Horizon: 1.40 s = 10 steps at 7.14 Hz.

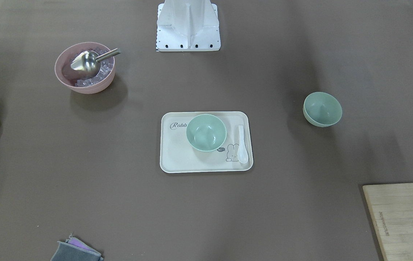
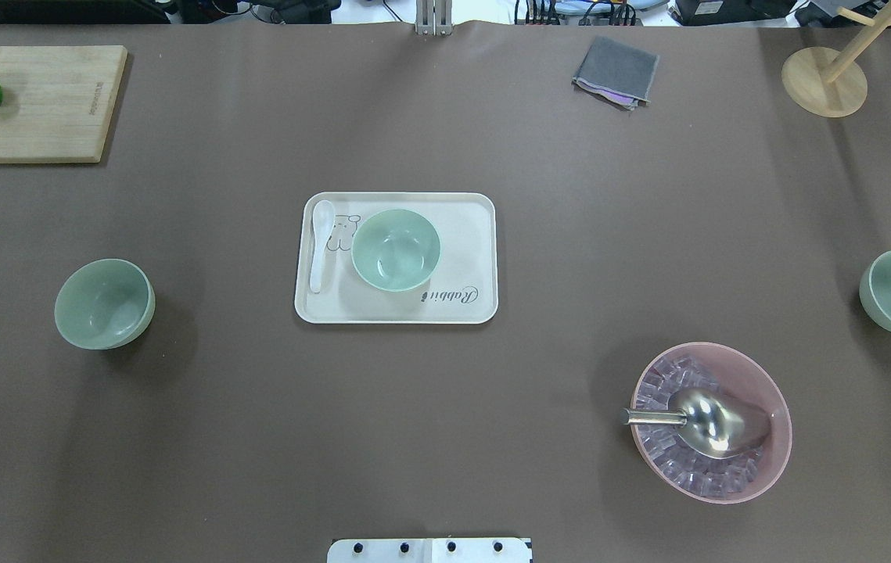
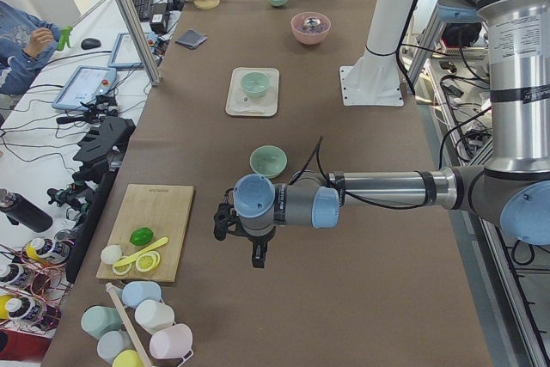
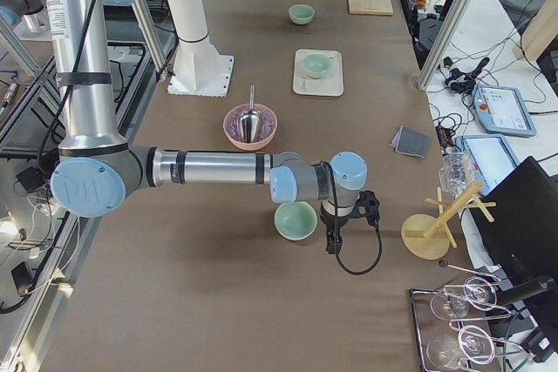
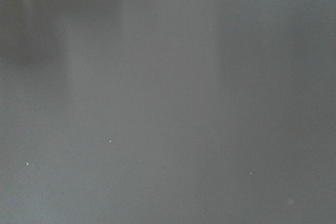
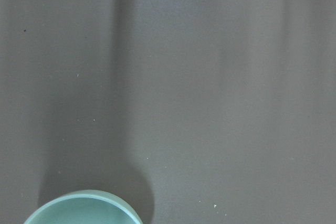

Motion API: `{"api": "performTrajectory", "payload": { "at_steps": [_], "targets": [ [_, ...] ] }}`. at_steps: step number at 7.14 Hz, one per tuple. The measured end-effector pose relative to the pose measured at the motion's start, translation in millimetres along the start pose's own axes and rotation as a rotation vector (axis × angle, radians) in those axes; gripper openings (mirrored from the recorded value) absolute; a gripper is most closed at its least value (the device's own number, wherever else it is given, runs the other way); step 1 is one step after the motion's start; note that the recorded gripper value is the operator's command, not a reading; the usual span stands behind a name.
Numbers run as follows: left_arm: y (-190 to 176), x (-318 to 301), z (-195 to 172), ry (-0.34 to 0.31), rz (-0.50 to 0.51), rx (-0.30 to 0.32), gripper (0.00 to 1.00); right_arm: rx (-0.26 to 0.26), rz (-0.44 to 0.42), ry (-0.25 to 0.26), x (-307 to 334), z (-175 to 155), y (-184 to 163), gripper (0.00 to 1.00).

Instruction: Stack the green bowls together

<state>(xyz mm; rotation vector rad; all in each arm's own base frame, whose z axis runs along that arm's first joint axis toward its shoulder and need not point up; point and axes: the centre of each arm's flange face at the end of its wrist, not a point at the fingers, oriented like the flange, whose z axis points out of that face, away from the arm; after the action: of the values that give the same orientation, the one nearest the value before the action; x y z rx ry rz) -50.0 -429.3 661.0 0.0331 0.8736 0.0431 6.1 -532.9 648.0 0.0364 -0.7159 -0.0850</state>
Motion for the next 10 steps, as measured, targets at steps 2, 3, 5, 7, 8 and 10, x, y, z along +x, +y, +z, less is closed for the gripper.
{"api": "performTrajectory", "payload": {
  "at_steps": [2, 3, 5, 7, 8, 10],
  "targets": [
    [-4, 3, -2, 0.001, 0.01, 0.008, 0.98, 0.014, -0.012, -0.003, -5, -6, -2, 1.0],
    [-4, 2, -2, 0.002, 0.012, 0.008, 0.98, 0.016, -0.015, -0.004, -6, -7, -2, 1.0],
    [-4, 2, -1, 0.002, 0.012, 0.008, 0.98, 0.019, -0.017, -0.004, -7, -9, -2, 1.0],
    [-6, 4, -2, 0.002, 0.017, 0.012, 0.98, 0.031, -0.027, -0.005, -12, -14, -4, 1.0],
    [-9, 6, -4, 0.002, 0.022, 0.016, 0.98, 0.034, -0.029, -0.005, -14, -15, -4, 1.0],
    [-13, 8, -6, 0.002, 0.027, 0.021, 0.98, 0.04, -0.034, -0.005, -16, -18, -6, 1.0]
  ]
}}
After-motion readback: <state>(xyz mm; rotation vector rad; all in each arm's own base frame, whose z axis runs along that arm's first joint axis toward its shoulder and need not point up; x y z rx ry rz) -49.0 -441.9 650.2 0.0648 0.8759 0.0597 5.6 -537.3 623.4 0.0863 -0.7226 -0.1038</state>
